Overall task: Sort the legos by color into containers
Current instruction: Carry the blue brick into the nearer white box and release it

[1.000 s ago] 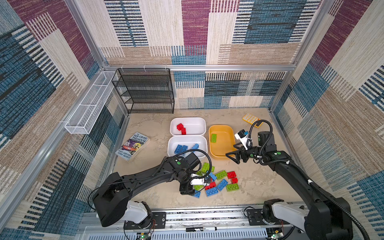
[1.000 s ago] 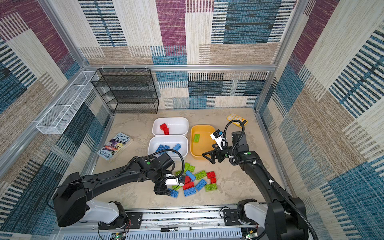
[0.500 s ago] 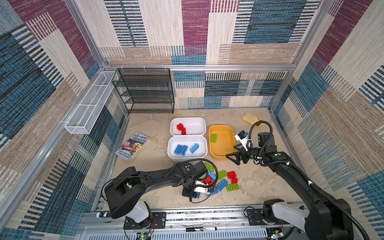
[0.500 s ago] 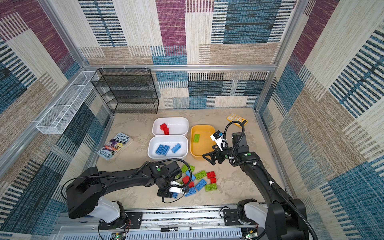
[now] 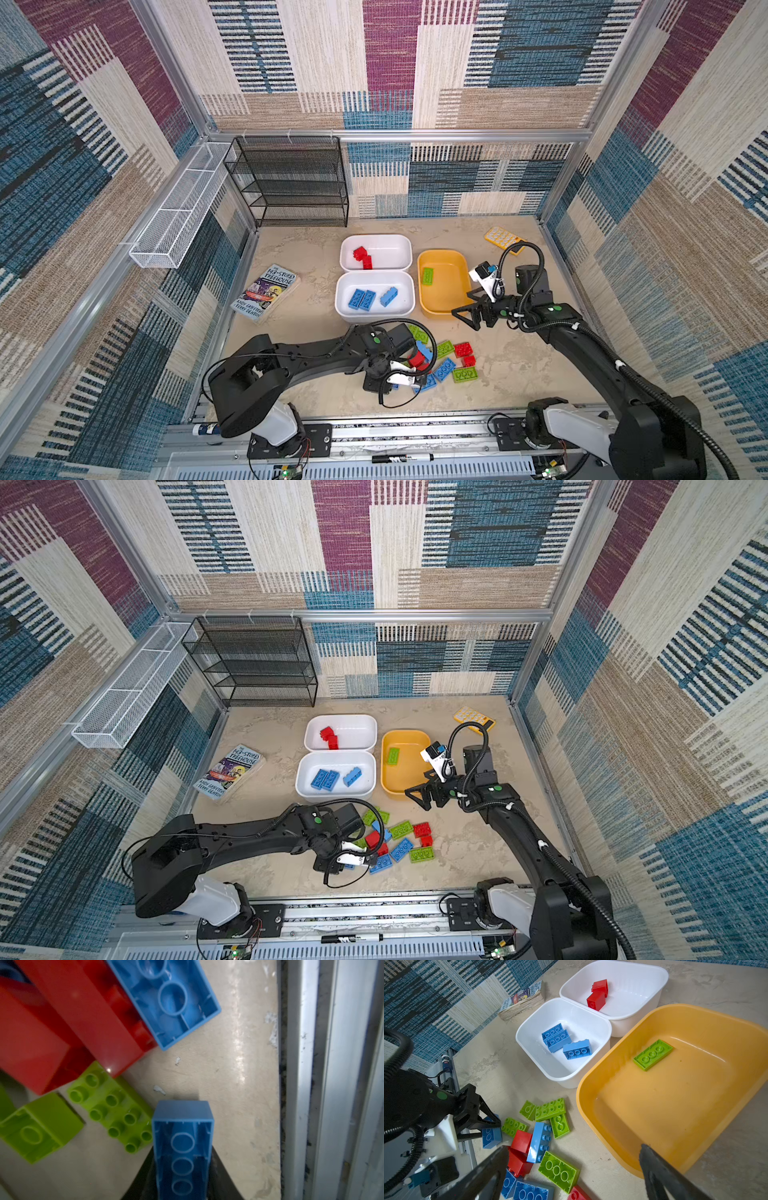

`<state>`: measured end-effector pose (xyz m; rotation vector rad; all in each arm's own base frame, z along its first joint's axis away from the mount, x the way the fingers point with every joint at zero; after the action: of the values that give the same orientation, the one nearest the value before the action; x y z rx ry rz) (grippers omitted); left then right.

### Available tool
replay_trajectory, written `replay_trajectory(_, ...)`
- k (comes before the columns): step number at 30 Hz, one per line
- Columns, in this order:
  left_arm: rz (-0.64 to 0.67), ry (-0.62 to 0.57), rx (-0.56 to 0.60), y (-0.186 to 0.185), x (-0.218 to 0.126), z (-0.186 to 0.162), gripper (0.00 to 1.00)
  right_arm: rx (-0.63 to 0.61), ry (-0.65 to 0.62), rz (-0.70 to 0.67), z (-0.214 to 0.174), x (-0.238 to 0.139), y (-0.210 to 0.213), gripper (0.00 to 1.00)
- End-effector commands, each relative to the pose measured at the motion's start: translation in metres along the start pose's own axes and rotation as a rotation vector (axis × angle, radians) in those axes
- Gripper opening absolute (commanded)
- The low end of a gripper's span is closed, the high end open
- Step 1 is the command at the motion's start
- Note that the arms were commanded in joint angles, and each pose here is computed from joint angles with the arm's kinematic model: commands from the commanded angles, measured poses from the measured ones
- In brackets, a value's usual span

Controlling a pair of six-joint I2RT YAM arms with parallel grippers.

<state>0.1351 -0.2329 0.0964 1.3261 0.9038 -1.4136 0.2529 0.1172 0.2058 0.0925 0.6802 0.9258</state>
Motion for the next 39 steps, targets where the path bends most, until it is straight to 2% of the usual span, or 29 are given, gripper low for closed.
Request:
replay_trajectory(1, 0.021, 0.022, -0.014, 0.002, -0.015, -0.004, 0.33, -0.014, -0.011, -0.009, 0.003, 0.000, -0.001, 0.99)
replay_trajectory(5, 0.077, -0.019, -0.079, 0.019, -0.045, -0.006, 0.33, -0.014, -0.016, -0.010, 0.005, 0.001, -0.002, 0.99)
replay_trajectory(14, 0.342, -0.171, -0.398, 0.112, -0.111, -0.035, 0.32, -0.032, -0.036, -0.010, 0.015, 0.001, -0.004, 0.99)
replay_trajectory(18, 0.420, -0.180, -0.551, 0.156, -0.120, -0.053, 0.33, -0.035, -0.045, -0.013, 0.018, 0.001, -0.004, 0.99)
replay_trajectory(20, 0.444, -0.152, -0.645, 0.177, -0.117, -0.062, 0.33, -0.034, -0.048, -0.016, 0.018, 0.001, -0.004, 0.99)
replay_trajectory(23, 0.440, -0.120, -0.721, 0.200, -0.104, -0.067, 0.33, -0.036, -0.051, -0.024, 0.017, 0.000, -0.005, 0.99)
replay_trajectory(29, 0.466, -0.087, -0.767, 0.234, -0.073, -0.066, 0.32, -0.037, -0.057, -0.028, 0.018, 0.001, -0.006, 0.99)
replay_trajectory(39, 0.433, -0.009, -0.594, 0.244, -0.021, -0.069, 0.31, -0.047, -0.052, -0.034, 0.019, 0.001, -0.007, 0.99)
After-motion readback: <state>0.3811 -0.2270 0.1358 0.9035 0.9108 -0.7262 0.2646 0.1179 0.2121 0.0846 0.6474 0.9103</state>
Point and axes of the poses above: each gripper's point midway between its finger pads, its own x axis out along the fingers, its own y axis along the line the jaws close on, z = x × y, the point moved 6 cm from there along -x, back along the fingers, and after that the axes turned 3 degrees about x, right-handed, at the moved point
